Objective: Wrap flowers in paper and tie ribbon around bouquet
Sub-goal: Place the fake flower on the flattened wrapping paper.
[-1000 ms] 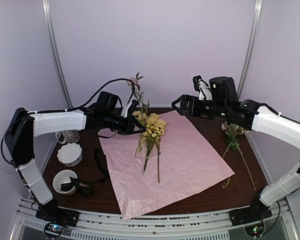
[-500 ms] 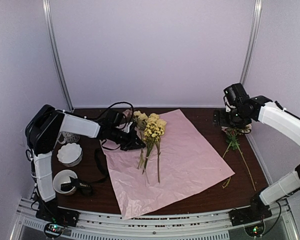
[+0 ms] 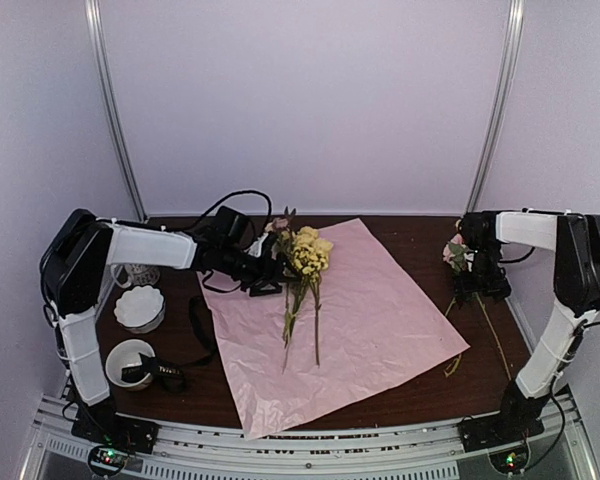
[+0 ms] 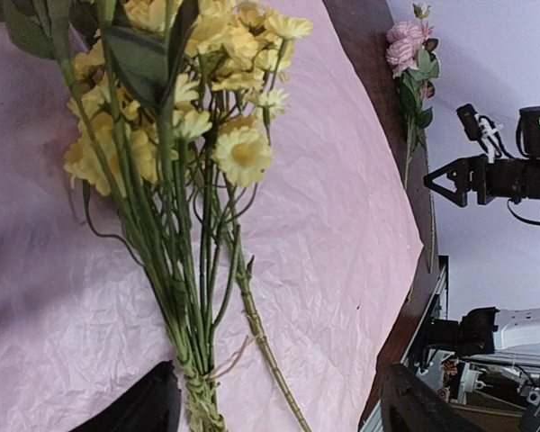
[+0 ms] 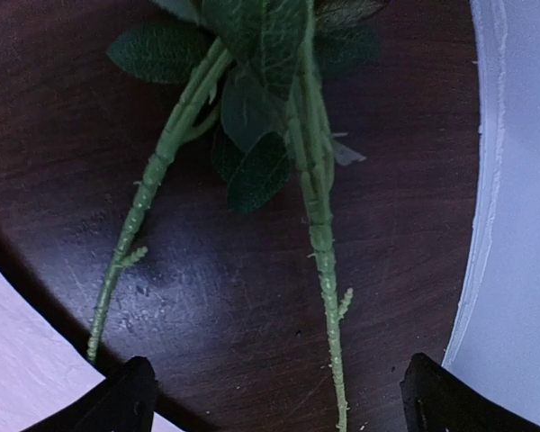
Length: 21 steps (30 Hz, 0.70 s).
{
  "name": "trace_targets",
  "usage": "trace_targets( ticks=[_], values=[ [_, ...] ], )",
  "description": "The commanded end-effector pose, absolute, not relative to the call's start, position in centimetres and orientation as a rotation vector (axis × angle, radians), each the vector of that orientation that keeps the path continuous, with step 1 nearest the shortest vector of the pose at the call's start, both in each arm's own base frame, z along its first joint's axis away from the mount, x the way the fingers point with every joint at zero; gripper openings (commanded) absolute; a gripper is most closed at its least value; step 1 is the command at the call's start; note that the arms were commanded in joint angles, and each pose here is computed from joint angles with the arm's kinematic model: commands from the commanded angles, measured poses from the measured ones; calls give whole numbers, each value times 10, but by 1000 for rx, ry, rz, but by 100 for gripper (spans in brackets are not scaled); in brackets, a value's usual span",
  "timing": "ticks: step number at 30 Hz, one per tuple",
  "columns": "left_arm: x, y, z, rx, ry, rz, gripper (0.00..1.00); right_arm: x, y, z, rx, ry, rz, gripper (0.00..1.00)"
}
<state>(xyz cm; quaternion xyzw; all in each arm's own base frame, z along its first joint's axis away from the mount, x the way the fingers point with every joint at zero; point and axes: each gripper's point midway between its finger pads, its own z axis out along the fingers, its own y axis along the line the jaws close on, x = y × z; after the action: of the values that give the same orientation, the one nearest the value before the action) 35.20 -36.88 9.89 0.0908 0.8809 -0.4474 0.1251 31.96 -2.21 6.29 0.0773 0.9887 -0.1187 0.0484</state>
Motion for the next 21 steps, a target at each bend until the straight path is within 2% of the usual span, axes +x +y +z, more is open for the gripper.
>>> trace_targets(
  ticks=[1, 4, 7, 9, 13, 15, 21],
  values=[
    [348, -359, 140, 336, 2467, -1197, 85, 330, -29, 65, 174, 3064, -366, 92],
    [344, -351, 163, 458, 2424, -992, 88, 336, -36, 54, 131, 3104, -404, 84],
    [343, -336, 174, 583, 2376, -648, 90, 336, -40, 42, 75, 3140, -440, 74],
    [339, -329, 177, 607, 2367, -582, 90, 335, -42, 34, 53, 3156, -452, 68],
    [334, -315, 185, 613, 2337, -524, 90, 327, -51, 20, 51, 3207, -492, 71],
    [334, -308, 189, 618, 2317, -493, 91, 325, -55, 17, 70, 3217, -493, 67],
    [335, -301, 186, 632, 2318, -437, 90, 320, -58, 13, 59, 3237, -479, 15]
  ],
)
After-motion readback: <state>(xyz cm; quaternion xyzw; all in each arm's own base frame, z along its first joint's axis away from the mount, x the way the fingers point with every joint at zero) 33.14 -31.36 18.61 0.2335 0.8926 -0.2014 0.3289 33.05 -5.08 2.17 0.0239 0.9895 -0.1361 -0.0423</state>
